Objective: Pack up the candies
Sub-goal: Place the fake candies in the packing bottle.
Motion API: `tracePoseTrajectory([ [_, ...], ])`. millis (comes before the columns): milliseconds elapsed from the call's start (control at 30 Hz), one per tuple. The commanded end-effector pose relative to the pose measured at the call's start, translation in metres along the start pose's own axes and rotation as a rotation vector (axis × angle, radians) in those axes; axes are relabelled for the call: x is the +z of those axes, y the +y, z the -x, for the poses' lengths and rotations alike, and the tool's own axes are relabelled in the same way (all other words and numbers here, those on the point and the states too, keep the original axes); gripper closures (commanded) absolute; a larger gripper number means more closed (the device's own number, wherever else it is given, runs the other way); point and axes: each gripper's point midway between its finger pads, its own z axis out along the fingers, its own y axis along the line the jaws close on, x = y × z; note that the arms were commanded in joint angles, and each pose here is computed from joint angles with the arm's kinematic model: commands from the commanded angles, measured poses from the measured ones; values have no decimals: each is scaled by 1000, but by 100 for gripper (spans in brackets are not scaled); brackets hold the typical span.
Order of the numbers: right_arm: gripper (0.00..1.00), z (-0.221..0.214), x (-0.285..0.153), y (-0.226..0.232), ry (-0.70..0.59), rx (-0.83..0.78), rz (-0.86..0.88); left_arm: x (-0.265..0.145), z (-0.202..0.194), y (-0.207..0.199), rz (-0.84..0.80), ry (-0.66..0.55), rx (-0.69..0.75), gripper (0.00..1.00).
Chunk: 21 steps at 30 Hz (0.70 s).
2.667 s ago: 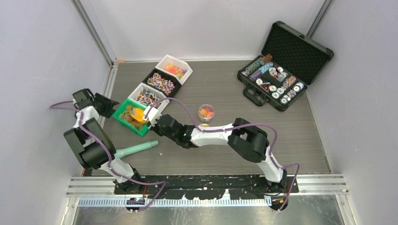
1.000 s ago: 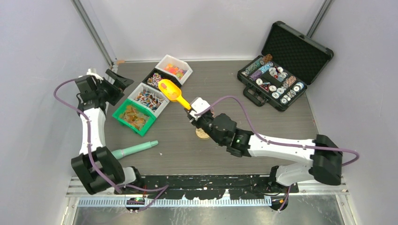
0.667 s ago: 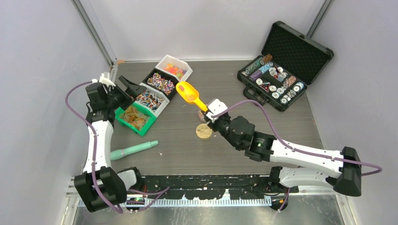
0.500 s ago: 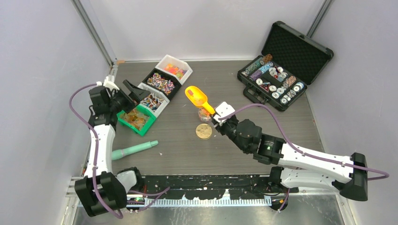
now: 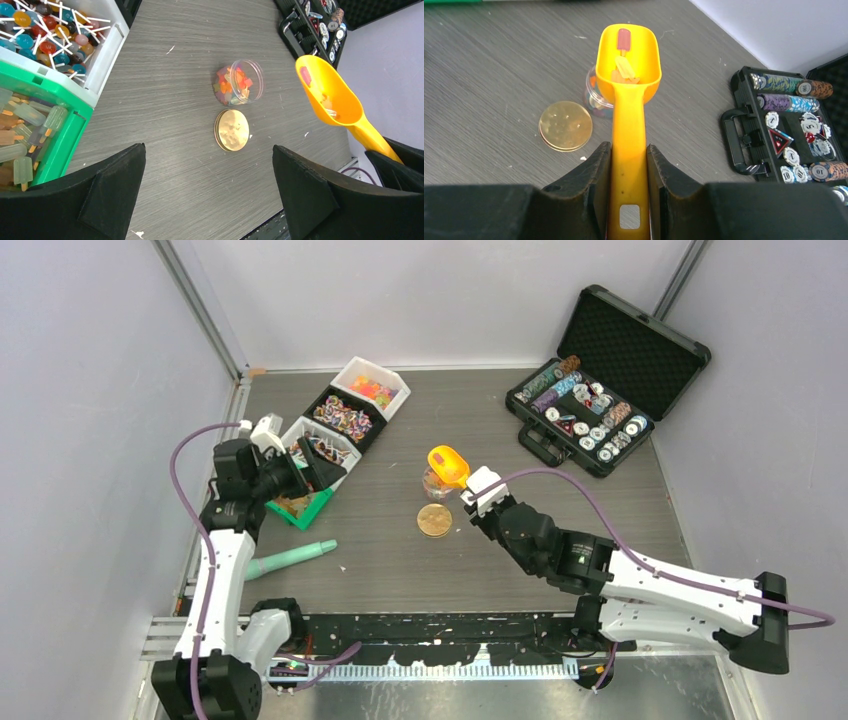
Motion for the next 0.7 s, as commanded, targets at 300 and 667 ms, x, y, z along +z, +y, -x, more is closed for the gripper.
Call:
tracePoseTrajectory([
  [300, 100, -6, 12, -3, 185, -127, -27, -11, 6, -10, -7, -50, 71, 0],
  [667, 100, -19, 14, -1, 303, -186, 12, -8, 4, -9, -16, -34, 55, 0],
])
